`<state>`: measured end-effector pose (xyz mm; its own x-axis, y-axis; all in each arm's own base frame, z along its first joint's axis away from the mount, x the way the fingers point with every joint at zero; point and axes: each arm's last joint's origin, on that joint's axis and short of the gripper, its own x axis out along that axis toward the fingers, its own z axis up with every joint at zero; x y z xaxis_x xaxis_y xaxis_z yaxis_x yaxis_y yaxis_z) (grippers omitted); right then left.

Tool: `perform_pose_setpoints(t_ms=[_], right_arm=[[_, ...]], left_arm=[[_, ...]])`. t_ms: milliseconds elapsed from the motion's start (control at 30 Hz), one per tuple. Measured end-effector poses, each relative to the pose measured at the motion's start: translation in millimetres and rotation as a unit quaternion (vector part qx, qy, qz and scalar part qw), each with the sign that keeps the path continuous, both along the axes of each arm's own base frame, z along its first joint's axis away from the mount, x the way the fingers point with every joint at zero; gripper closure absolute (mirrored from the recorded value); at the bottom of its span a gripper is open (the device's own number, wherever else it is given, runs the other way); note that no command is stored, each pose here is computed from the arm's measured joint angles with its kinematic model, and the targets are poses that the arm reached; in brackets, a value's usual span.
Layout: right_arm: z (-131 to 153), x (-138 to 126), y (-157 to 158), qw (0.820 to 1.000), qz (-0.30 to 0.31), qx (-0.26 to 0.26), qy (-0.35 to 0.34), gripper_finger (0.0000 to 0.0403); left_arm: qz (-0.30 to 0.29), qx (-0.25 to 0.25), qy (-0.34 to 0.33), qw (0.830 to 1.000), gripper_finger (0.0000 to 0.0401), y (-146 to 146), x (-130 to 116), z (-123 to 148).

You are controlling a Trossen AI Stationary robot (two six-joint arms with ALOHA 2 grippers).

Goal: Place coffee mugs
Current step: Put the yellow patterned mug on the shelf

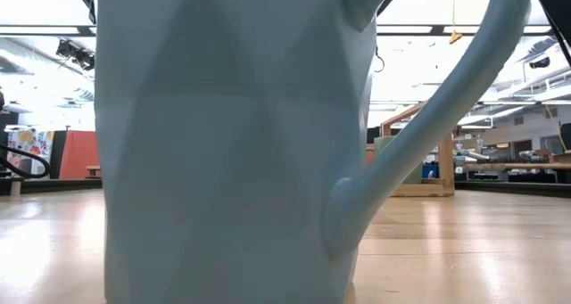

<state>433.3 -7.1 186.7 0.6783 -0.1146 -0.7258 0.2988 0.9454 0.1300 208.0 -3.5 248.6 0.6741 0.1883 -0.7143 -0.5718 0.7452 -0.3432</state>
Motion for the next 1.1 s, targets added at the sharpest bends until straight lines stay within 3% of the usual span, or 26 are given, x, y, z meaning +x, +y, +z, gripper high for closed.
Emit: perform_pose_setpoints(t_ms=[233,467,767,967,1100], right_arm=[[13.4,-9.9,-7.7,0.999,0.022,-0.027,0.018,0.0369],[58.1,-38.4,-41.5,0.999,0.015,-0.040,0.022,0.0370],[112.2,-83.2,-113.7,0.992,-0.021,-0.120,-0.013,0.0370],[117.1,-106.9,-170.3,0.983,-0.060,-0.174,-0.004,0.0370],[110.8,-118.2,-199.3,0.983,-0.076,-0.164,-0.003,0.0370]], left_arm=[[0.002,0.000,-0.002,1.000,0.0225,0.0,0.2,0.2],[0.002,0.000,-0.002,1.000,0.0225,0.1,0.3,0.3],[0.002,0.000,-0.002,1.000,0.0225,0.1,0.2,0.2],[0.002,0.000,-0.002,1.000,0.0225,0.1,0.2,0.2],[0.002,0.001,-0.003,1.000,0.0225,0.1,0.2,0.4]])
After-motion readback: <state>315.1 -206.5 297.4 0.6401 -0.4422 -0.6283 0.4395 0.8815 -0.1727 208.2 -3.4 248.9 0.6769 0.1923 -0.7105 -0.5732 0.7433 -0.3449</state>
